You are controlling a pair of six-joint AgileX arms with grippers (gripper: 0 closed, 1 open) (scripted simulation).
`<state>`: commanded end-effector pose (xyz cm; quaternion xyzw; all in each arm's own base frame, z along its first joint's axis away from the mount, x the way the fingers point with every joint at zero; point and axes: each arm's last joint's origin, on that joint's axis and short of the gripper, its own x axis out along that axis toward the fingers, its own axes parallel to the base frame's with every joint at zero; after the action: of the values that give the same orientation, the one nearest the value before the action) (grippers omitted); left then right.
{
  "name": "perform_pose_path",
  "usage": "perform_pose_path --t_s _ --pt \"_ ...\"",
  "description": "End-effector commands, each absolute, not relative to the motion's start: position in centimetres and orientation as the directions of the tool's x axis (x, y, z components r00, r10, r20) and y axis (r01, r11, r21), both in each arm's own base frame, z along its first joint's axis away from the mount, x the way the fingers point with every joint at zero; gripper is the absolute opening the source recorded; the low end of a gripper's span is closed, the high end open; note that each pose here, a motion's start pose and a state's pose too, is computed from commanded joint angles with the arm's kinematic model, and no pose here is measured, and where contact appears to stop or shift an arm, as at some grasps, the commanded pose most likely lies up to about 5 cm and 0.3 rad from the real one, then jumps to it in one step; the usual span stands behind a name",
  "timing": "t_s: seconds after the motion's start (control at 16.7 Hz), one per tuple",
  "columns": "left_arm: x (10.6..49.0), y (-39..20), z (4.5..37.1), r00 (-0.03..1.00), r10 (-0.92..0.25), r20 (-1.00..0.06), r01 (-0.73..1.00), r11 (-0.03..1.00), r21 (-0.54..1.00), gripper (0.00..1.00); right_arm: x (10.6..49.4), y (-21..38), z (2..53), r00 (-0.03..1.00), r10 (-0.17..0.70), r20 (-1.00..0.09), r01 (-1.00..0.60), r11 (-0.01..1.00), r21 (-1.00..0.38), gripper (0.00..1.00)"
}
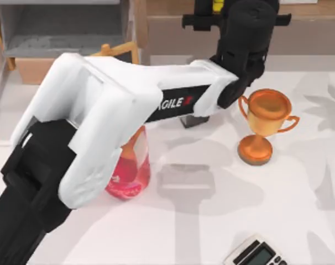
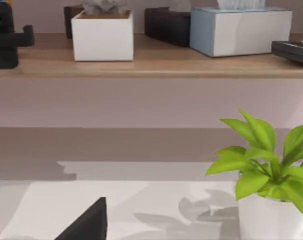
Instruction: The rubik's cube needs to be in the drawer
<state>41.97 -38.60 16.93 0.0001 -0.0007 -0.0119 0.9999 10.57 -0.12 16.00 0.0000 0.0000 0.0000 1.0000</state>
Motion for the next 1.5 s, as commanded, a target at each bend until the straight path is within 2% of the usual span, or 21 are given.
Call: perform_pose_path --t_s 0.3,0.54,0.78,0.96,1.26,1.5 --pt "42.0 -38.6 16.9 1.0 -0.025 -0.002 0.026 1.0 0.009 0.0 10.6 -0.1 16.0 1.0 0.0 0.0 0.0 1.0 0.0 1.0" --pt "39.0 -41.3 20.9 0.991 -0.136 0.011 0.135 0.989 0.055 0.0 10.6 -0.1 16.0 1.0 0.0 0.0 0.0 1.0 0.0 1.0" --pt "35.2 -43.0 28.9 0.961 -0.272 0.05 0.263 0.955 0.135 0.0 10.6 -0.1 16.0 1.0 0.0 0.0 0.0 1.0 0.0 1.0" --pt "34.6 -40.4 36.5 0.945 -0.31 0.104 0.286 0.938 0.197 0.0 10.6 -0.1 16.0 1.0 0.0 0.0 0.0 1.0 0.0 1.0" --pt "36.5 -27.9 49.3 0.952 -0.213 0.221 0.143 0.945 0.295 0.0 10.6 -0.1 16.0 1.0 0.0 0.0 0.0 1.0 0.0 1.0" --pt "34.7 -15.2 57.1 0.956 -0.062 0.287 -0.051 0.928 0.368 0.0 10.6 -0.1 16.0 1.0 0.0 0.0 0.0 1.0 0.0 1.0"
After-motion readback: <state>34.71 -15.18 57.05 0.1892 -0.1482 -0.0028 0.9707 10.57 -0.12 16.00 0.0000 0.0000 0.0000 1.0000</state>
